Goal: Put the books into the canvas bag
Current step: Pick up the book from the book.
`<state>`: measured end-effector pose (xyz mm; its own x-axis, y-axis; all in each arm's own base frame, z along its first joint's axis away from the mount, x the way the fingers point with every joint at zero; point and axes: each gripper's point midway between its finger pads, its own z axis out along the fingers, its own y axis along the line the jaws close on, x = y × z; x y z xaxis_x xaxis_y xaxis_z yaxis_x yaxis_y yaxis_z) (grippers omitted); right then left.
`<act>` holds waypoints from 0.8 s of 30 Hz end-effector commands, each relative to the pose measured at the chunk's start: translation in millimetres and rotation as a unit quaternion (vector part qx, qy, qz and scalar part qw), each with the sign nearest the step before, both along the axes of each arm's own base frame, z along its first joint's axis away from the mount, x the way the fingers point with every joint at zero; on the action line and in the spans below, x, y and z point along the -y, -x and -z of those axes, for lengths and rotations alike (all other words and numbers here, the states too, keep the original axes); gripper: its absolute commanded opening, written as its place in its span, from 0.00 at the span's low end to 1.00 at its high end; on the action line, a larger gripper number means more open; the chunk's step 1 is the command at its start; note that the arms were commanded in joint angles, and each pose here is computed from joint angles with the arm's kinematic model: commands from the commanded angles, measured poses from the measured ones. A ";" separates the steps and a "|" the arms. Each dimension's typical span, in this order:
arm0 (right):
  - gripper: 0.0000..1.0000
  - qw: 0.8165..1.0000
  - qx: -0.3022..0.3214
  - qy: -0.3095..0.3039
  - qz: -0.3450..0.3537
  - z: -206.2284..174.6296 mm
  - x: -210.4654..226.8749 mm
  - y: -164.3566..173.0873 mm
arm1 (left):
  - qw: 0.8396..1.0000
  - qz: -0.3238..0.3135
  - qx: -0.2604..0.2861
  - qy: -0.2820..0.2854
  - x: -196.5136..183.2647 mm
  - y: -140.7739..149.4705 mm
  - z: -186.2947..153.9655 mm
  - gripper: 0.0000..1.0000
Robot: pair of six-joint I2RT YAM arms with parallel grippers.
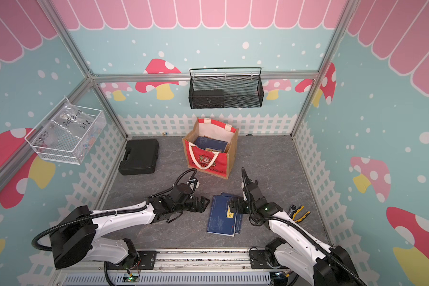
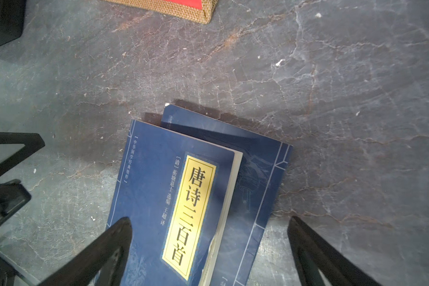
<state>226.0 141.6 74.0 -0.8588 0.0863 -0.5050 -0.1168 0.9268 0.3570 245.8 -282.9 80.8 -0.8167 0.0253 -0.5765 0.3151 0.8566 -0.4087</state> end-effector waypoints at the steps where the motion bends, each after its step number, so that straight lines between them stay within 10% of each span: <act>1: 0.99 1.000 0.000 0.012 0.005 4.8 4.1 0.9 | 1.000 -0.023 0.002 -0.005 0.4 -7.2 4.7 0.99; 24: 0.99 0.998 -0.029 0.007 0.050 14.3 32.9 -1.8 | 1.000 -0.012 -0.012 -0.009 12.3 -10.5 22.5 0.99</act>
